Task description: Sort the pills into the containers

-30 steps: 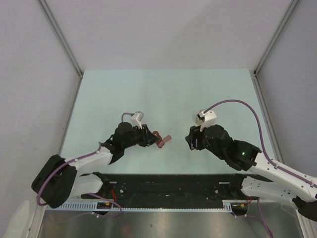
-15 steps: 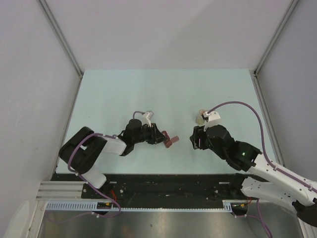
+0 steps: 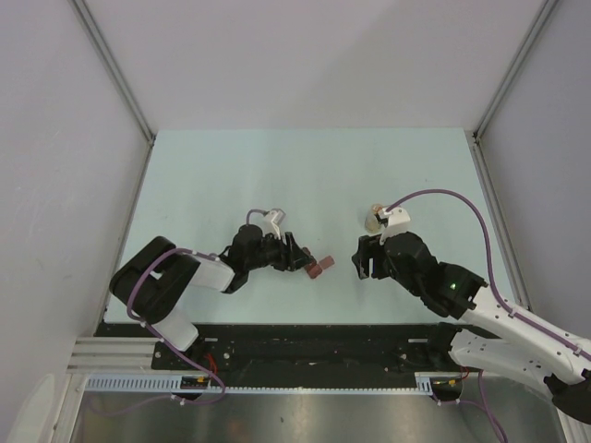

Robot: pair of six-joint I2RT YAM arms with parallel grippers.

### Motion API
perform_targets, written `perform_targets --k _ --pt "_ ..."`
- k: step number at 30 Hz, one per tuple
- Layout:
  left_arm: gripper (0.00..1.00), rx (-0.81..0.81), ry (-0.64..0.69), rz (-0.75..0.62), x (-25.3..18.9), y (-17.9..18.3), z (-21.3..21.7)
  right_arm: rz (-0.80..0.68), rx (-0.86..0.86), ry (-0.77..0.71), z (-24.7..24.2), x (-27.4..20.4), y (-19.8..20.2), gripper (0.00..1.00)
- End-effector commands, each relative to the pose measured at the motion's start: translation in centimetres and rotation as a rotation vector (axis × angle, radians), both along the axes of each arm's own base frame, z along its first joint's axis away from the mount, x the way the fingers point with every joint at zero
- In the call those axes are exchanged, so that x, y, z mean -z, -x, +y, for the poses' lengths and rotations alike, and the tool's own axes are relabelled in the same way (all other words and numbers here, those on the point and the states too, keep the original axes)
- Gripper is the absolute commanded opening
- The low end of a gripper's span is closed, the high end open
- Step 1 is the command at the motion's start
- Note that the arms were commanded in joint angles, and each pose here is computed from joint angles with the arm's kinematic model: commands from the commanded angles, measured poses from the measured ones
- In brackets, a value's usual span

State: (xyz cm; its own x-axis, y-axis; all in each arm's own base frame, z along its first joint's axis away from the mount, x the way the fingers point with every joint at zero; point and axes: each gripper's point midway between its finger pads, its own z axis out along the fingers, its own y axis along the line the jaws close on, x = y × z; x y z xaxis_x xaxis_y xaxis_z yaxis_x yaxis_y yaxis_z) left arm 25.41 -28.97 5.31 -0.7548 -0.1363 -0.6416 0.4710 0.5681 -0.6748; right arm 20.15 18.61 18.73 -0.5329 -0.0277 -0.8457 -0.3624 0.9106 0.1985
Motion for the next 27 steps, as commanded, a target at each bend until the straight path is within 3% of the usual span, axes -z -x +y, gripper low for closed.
perform_targets --k 1,20,26,27 --pt "0.61 -0.015 -0.010 -0.061 -0.3 -0.5 0.5 -0.017 0.000 -0.007 0.1 -0.4 -0.3 0.70" --pt "0.71 -0.158 -0.222 -0.083 0.7 -2.0 4.1 -0.012 0.041 0.002 -0.5 -0.1 -1.0 0.72" --pt "0.74 -0.209 -0.253 -0.117 -1.3 -2.2 5.4 -0.027 0.124 -0.015 -1.7 -1.0 -2.4 0.73" --pt "0.74 -0.220 -0.258 -0.126 -1.6 -2.3 5.7 -0.028 0.156 -0.017 -2.3 -1.2 -3.0 0.77"
